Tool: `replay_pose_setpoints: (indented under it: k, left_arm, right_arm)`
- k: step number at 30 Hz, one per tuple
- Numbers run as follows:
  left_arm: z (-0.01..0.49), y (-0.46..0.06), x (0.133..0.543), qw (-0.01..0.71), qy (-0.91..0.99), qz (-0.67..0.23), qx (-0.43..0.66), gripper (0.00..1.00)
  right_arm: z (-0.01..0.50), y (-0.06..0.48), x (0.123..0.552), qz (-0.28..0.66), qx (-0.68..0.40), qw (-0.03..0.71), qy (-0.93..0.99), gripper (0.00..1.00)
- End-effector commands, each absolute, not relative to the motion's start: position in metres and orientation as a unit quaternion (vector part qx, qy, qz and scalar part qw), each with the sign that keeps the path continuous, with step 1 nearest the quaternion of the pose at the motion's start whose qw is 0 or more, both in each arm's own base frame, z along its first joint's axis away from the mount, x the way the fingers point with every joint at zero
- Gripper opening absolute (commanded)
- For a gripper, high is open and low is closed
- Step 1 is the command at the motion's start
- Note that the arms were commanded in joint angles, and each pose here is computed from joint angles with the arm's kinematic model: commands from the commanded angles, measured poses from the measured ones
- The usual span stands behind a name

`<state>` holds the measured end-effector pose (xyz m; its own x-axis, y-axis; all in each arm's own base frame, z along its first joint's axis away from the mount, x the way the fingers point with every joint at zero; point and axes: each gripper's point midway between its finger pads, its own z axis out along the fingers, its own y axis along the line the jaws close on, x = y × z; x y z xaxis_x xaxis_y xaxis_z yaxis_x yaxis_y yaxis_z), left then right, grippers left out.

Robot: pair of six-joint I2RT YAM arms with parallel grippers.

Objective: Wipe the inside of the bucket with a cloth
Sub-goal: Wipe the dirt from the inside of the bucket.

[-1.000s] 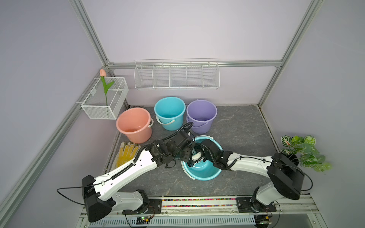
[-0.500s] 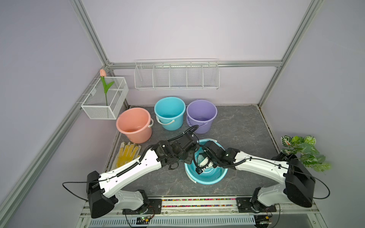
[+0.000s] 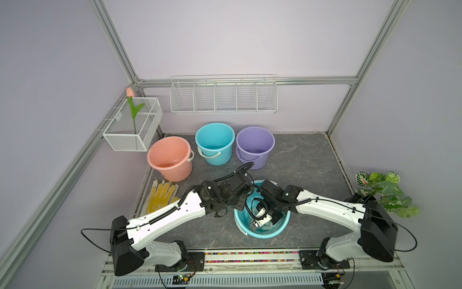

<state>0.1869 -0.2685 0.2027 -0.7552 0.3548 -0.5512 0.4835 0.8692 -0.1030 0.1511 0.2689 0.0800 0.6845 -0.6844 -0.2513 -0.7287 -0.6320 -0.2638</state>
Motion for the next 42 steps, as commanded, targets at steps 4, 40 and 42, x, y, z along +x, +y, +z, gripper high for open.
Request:
replay_pose_setpoints:
  k: [4, 40, 42]
  left_arm:
    - [0.216, -0.280, 0.204, 0.319, 0.919, -0.130, 0.193, 0.00]
    - [0.219, -0.279, 0.202, 0.325, 0.917, -0.118, 0.198, 0.00]
    - [0.219, -0.279, 0.202, 0.325, 0.917, -0.118, 0.198, 0.00]
  right_arm:
    - [0.086, 0.307, 0.118, 0.207, -0.861, 0.242, 0.396, 0.07]
    - [0.108, 0.251, 0.239, -0.285, -0.879, 0.226, 0.310, 0.07]
    - [0.104, 0.241, 0.229, -0.266, -0.891, 0.192, 0.313, 0.07]
